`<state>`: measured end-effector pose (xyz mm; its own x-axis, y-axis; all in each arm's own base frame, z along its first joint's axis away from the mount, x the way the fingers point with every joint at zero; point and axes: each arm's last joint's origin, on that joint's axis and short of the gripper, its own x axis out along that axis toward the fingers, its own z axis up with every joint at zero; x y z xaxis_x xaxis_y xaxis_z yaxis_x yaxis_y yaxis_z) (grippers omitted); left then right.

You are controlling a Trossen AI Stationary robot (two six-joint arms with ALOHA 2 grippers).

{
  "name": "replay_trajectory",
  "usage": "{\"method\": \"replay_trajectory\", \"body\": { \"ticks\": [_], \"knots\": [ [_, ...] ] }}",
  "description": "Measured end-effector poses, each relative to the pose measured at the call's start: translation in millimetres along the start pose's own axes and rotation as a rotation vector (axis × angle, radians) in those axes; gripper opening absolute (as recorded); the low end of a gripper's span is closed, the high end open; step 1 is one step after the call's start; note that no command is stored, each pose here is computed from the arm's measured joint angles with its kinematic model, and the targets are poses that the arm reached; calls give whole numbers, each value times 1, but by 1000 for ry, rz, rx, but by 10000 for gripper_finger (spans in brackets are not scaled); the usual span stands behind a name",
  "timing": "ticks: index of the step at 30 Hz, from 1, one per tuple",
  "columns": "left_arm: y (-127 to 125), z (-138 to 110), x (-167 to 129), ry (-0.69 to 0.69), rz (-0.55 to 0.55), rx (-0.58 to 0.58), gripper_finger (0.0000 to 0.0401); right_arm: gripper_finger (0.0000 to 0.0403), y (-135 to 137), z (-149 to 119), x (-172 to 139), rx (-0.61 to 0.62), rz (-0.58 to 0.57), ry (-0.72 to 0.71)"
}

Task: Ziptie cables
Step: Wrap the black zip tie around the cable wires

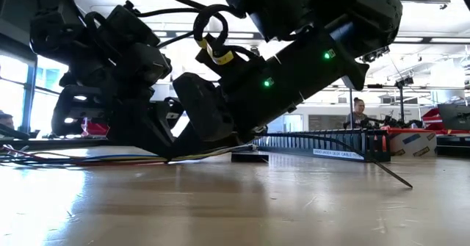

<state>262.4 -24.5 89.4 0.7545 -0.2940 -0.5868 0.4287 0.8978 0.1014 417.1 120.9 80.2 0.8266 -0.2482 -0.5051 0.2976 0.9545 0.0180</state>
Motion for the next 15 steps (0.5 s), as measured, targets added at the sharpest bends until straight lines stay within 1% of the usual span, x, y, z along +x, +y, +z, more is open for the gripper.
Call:
{"method": "replay_trajectory", "body": {
  "ticks": [10, 15],
  "knots": [
    [0, 0, 0, 0, -2, 0, 16, 67, 0, 2, -1, 5, 2, -6],
    [0, 0, 0, 1, -4, 0, 16, 67, 1, 10, -6, 13, 10, -22]
  ]
}}
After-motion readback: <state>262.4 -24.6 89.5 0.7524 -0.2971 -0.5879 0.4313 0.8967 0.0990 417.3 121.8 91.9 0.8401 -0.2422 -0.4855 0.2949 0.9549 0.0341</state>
